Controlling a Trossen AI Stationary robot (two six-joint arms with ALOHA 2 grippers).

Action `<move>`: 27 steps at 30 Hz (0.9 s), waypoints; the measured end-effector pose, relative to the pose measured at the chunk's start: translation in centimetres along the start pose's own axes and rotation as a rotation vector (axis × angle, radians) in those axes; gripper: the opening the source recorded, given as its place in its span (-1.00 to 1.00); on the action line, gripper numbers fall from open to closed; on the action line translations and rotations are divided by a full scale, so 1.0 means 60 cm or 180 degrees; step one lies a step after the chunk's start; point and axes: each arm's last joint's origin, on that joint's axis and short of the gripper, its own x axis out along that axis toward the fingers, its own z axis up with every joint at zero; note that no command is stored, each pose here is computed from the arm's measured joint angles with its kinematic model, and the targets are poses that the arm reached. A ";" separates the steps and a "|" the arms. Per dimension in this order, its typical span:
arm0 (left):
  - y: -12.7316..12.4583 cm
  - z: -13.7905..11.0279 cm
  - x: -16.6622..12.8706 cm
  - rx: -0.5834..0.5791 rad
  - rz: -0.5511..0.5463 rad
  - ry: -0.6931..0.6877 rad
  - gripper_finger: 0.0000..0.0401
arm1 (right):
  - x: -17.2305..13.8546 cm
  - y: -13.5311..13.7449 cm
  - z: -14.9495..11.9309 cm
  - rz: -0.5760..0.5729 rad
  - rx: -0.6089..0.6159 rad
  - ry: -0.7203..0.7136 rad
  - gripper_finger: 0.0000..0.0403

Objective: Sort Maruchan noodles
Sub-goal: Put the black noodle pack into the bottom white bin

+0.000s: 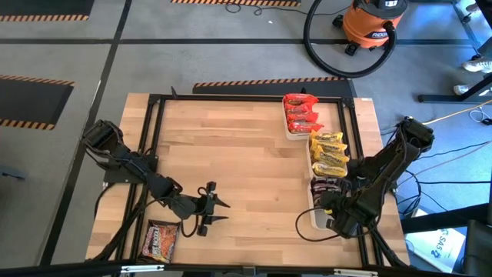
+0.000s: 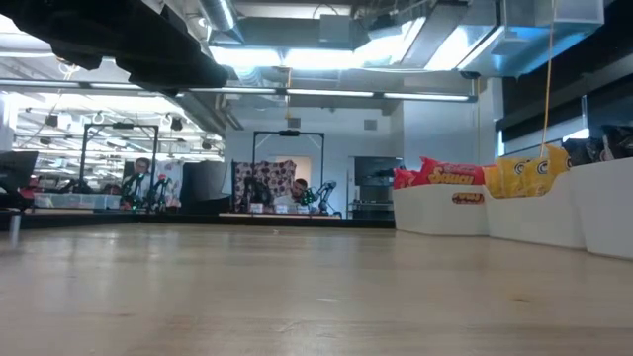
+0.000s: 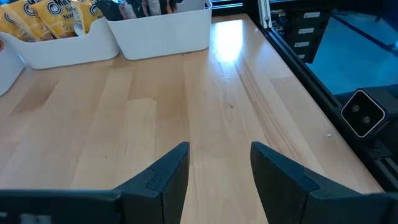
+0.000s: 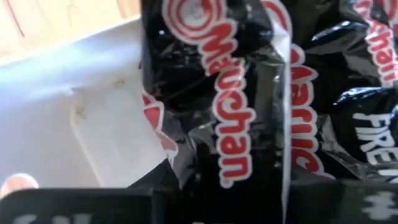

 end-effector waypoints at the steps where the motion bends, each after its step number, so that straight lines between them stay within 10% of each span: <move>1: 0.000 0.000 0.000 0.0001 0.0000 0.0001 -0.18 | 0.000 0.000 0.000 -0.0003 0.0035 0.0000 -0.44; 12: 0.000 0.000 0.000 0.0001 -0.0001 0.0001 -0.18 | -0.011 0.003 0.003 0.0029 0.0061 0.0099 0.08; 27: 0.000 0.000 0.000 0.0000 -0.0013 0.0003 -0.18 | -0.052 -0.005 0.018 -0.0386 -0.0060 -0.0258 0.04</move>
